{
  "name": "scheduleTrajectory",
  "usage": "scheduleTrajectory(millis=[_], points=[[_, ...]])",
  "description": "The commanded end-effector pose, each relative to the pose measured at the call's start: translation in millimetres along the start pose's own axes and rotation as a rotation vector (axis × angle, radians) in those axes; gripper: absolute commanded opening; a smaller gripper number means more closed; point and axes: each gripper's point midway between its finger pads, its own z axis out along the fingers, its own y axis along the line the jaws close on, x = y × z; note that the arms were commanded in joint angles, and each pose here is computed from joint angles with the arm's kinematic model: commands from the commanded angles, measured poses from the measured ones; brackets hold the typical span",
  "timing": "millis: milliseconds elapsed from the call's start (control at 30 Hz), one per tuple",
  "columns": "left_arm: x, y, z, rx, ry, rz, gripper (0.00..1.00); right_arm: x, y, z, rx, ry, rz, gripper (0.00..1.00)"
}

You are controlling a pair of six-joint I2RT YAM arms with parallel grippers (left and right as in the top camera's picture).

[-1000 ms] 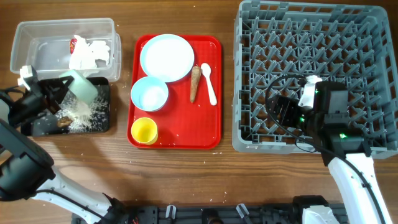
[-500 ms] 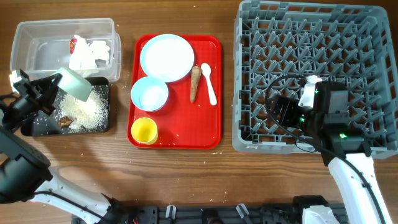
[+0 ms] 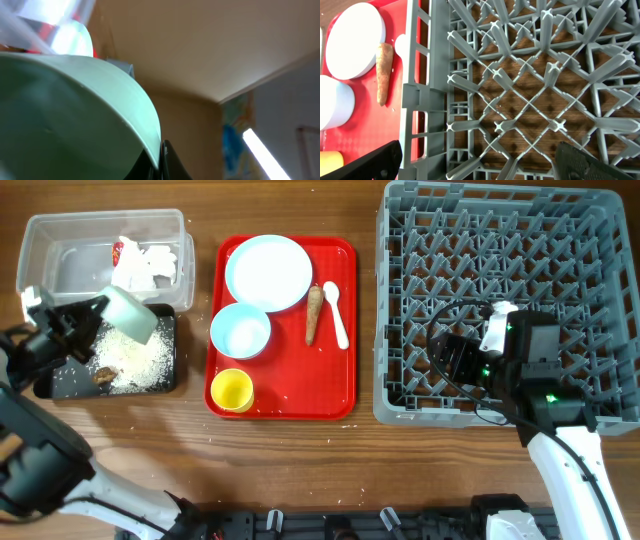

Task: Sort waste into correct bins and load items into the dishwasher rack
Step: 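Pour the rice from the green bowl onto the black tray, then set the green bowl back on the red tray with the left gripper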

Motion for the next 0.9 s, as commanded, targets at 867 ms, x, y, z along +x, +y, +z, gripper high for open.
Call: scheduleTrajectory(millis=[867], points=[[276.9, 151.9, 218.1, -1.193, 0.776, 0.967, 0.04, -5.2, 3.9, -2.7, -0.013, -0.003, -0.001, 1.00]])
